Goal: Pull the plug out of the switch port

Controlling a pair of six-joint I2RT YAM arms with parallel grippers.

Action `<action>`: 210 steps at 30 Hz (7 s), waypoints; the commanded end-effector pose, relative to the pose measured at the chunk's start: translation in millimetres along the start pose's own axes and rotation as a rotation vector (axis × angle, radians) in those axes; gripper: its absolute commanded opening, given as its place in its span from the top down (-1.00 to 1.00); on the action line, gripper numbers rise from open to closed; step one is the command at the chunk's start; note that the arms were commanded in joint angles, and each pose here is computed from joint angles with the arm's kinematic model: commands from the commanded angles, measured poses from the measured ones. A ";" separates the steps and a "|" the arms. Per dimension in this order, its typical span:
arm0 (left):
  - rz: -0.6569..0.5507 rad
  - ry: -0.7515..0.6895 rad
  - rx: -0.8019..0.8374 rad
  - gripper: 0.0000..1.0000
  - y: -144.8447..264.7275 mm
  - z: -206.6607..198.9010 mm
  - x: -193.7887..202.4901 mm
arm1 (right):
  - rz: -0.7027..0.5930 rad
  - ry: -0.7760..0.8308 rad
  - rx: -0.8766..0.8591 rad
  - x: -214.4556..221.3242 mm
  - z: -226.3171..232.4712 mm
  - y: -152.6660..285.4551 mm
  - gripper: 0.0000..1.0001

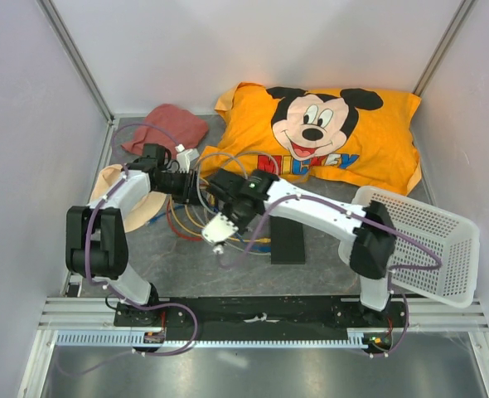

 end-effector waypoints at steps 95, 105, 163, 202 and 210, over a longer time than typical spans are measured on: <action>-0.159 -0.254 -0.443 -0.88 107.6 -14.4 -49.4 | -0.604 -0.806 0.268 2.2 22.7 47.3 -0.96; -0.156 -0.512 0.054 -0.44 112.5 -87.4 -30.1 | -0.503 -1.207 0.282 48.3 47.1 32.5 -0.96; 0.365 -0.131 0.296 0.00 -172.0 -68.4 47.2 | -0.371 -1.770 -0.155 73.8 142.9 -82.9 0.87; 0.452 -0.074 0.365 0.97 -185.0 -66.2 68.9 | -0.315 -1.846 -0.146 76.9 148.3 -93.2 0.99; 0.493 -0.089 0.263 0.97 -182.5 -59.3 60.3 | -0.317 -1.842 -0.145 76.8 148.1 -92.4 0.99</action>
Point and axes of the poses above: each gripper's point midway between its finger pads, its own y axis back along the fingers, its own z axis along the line the jaws close on, x = y × z, the point moved 6 cm from there along y, back along the fingers, and after that the axes turned 11 degrees about -y, right-handed, at the moved point
